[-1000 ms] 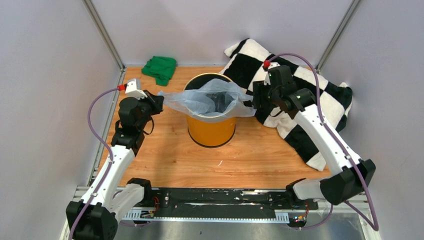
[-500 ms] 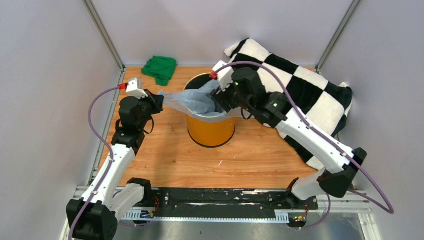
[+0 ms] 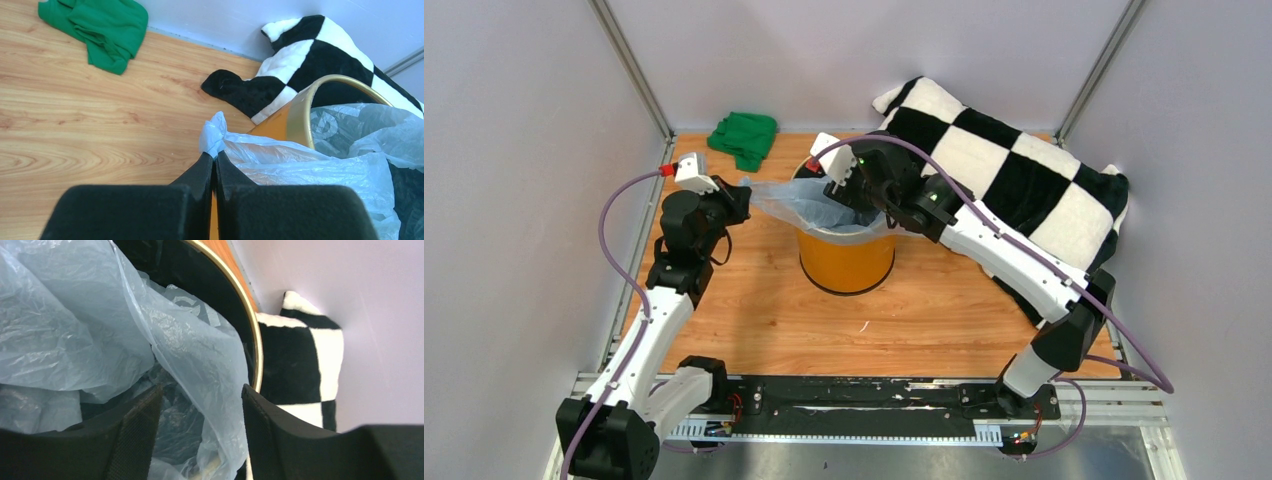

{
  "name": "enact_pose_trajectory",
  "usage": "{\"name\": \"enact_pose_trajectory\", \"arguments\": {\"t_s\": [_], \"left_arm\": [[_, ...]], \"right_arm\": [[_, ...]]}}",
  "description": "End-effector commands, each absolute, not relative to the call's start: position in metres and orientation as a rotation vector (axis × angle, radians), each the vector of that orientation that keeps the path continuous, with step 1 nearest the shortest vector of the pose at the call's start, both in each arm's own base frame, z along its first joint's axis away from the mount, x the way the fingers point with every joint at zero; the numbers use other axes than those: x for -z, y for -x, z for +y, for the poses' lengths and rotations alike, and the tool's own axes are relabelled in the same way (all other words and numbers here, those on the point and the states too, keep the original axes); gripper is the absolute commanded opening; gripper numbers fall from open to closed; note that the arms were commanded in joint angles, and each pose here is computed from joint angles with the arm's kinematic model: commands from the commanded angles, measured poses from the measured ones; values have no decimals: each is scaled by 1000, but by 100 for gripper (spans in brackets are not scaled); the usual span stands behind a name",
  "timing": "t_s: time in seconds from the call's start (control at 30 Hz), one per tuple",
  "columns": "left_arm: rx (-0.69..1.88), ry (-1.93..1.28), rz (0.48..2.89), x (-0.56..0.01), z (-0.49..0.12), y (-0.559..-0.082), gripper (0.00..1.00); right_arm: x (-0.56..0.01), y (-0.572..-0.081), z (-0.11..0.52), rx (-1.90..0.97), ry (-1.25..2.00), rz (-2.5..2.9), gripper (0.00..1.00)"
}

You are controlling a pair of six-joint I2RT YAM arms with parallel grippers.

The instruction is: Put the trash bags into the trash bin

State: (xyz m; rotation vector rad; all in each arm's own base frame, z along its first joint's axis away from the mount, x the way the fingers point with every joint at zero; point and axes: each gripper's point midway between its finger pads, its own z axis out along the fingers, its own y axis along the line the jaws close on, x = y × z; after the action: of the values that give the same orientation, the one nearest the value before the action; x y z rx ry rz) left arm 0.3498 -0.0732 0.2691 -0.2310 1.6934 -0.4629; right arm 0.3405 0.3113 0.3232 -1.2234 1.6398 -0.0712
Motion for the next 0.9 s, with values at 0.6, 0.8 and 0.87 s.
{"name": "enact_pose_trajectory", "arguments": {"t_s": [0.6,0.8,0.87], "left_arm": [[440,189,1635,-295,-73,-356,0],[423,217,1642,-290,-70,-364,0],[428,224,1649,-288,-71,-367,0]], "right_arm": [[-348,-404,331,183,1133,1580,0],[-343,-438,339,198,1083,1600,0],[-338,-448,340,199,1070,1613,0]]}}
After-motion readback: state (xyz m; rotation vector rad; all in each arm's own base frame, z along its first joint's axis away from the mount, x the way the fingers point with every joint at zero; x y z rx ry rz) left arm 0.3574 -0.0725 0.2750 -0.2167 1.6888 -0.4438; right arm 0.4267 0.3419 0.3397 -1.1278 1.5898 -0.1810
